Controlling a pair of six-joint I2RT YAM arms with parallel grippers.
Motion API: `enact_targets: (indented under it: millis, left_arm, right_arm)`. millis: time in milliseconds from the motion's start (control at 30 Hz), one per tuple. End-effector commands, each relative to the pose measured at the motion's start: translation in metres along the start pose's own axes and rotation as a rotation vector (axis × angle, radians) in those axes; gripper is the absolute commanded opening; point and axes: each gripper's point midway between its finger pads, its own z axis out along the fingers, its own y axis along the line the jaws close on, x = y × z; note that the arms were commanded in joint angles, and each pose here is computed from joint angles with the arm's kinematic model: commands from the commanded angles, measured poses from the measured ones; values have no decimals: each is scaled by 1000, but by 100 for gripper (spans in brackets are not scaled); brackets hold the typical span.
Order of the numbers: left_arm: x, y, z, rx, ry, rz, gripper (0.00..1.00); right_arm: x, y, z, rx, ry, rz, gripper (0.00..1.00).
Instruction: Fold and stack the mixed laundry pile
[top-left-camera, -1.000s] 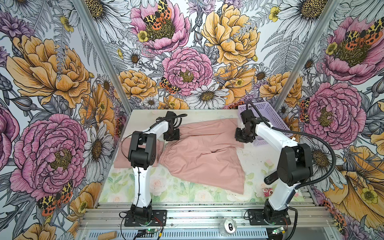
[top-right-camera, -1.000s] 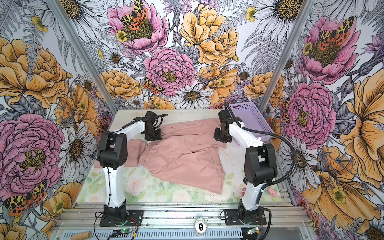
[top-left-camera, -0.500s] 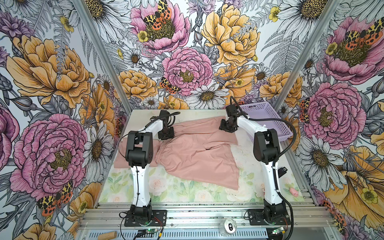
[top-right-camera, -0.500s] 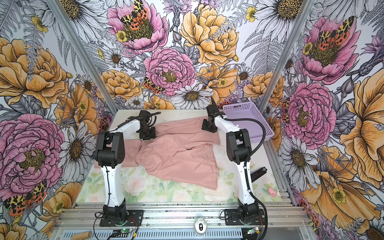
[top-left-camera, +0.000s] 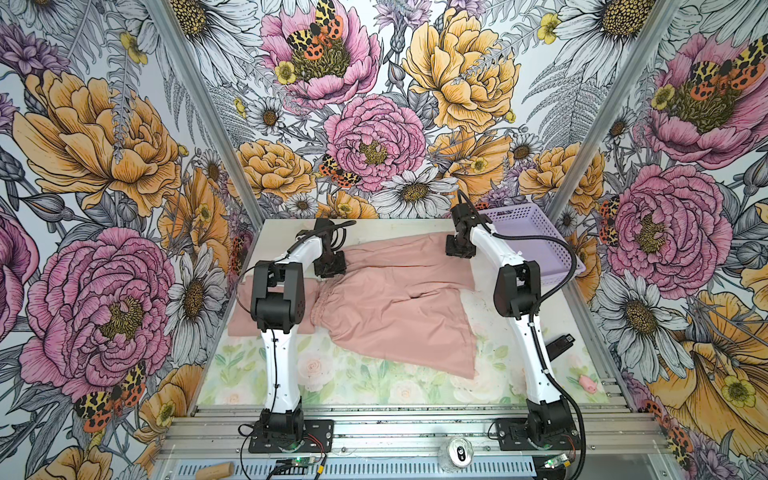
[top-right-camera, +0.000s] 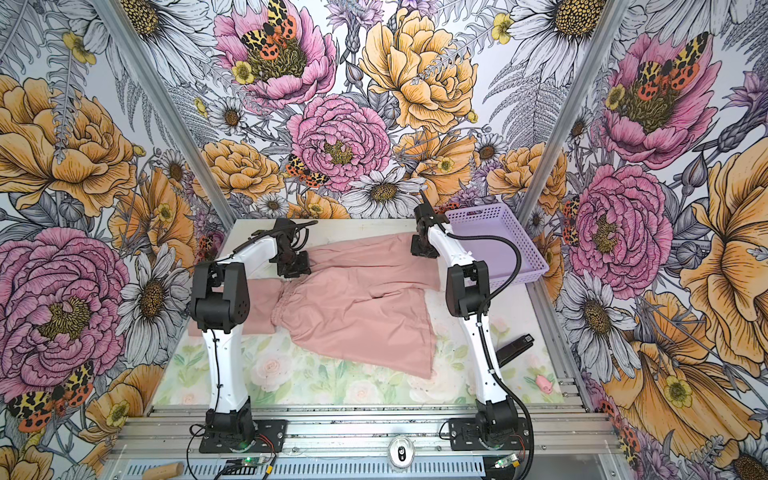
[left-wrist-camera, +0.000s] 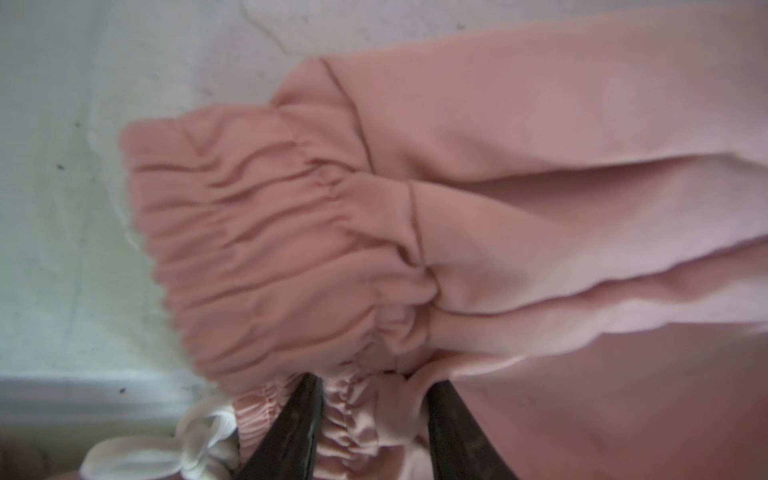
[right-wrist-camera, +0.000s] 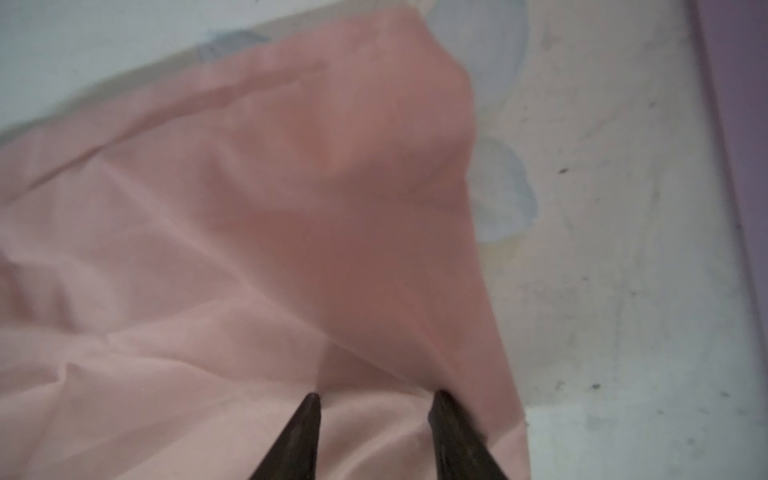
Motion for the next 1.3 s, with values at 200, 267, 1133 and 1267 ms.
enact_targets:
  millis: [200, 267, 1133, 1267]
  left_arm:
    - [13, 0, 30, -3, 65, -20, 44]
    - [13, -1, 29, -2, 64, -24, 44]
    - [29, -7, 35, 13, 105, -27, 43]
    - [29, -5, 35, 13, 107, -30, 43]
  right_arm:
    - [7, -15, -50, -10, 47, -36, 54]
    - [14, -8, -82, -32, 31, -53, 55]
    - [215, 1, -44, 19, 287, -181, 35]
    - [222, -19, -45, 134, 312, -235, 20]
